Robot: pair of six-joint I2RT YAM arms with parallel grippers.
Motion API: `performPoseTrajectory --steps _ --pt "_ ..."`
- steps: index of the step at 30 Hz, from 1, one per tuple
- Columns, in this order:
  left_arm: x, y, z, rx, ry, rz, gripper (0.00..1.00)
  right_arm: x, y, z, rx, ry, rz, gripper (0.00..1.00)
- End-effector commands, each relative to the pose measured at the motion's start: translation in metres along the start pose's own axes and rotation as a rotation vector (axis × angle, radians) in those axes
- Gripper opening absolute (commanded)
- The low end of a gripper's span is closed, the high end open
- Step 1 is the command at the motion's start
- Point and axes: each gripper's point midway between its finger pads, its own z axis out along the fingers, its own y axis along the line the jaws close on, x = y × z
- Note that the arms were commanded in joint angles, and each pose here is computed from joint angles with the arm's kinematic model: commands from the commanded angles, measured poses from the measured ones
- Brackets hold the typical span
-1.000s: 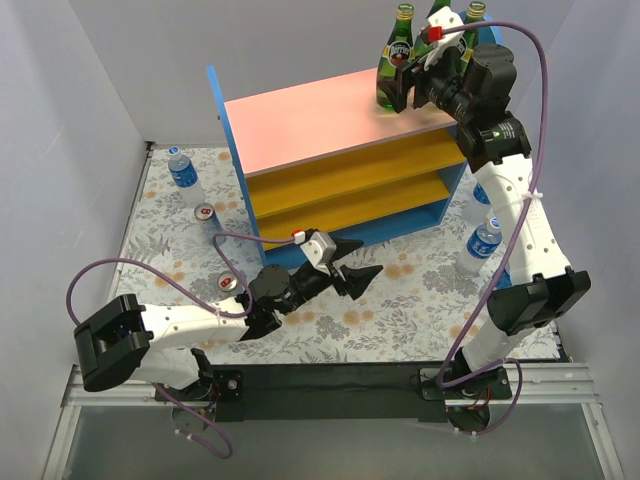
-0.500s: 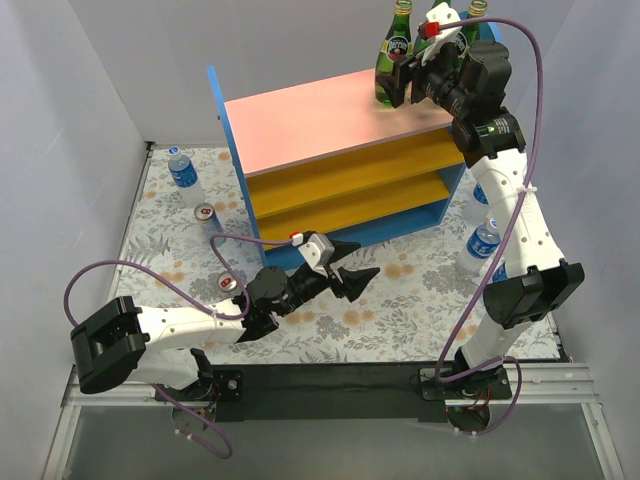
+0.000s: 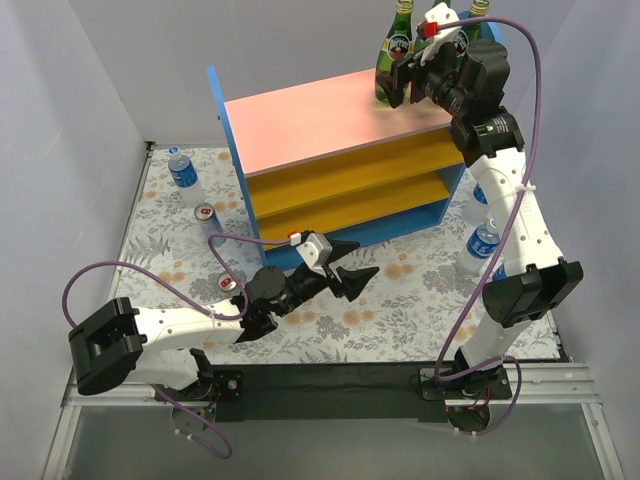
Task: Place and organize the beverage onto the shelf
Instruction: Place the drink on the shelf.
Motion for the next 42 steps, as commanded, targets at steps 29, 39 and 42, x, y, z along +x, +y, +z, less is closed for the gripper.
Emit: performPoseTrajectory --steps 29,39,42 --pt "-0.025 -0.008 -0.002 0.027 -0.031 -0.032 0.67 -0.037 0.016 -0.061 0.02 -0.059 -0.039 0.92" --pt "-0.023 -0.013 -0.009 0.054 0.022 -0.023 0.67 -0.052 0.048 -0.11 -0.086 -0.066 -0.096 0.8" --pt "-0.024 -0.016 -0.011 0.068 0.032 -0.031 0.66 -0.051 0.072 -0.113 -0.21 -0.073 -0.071 0.65"
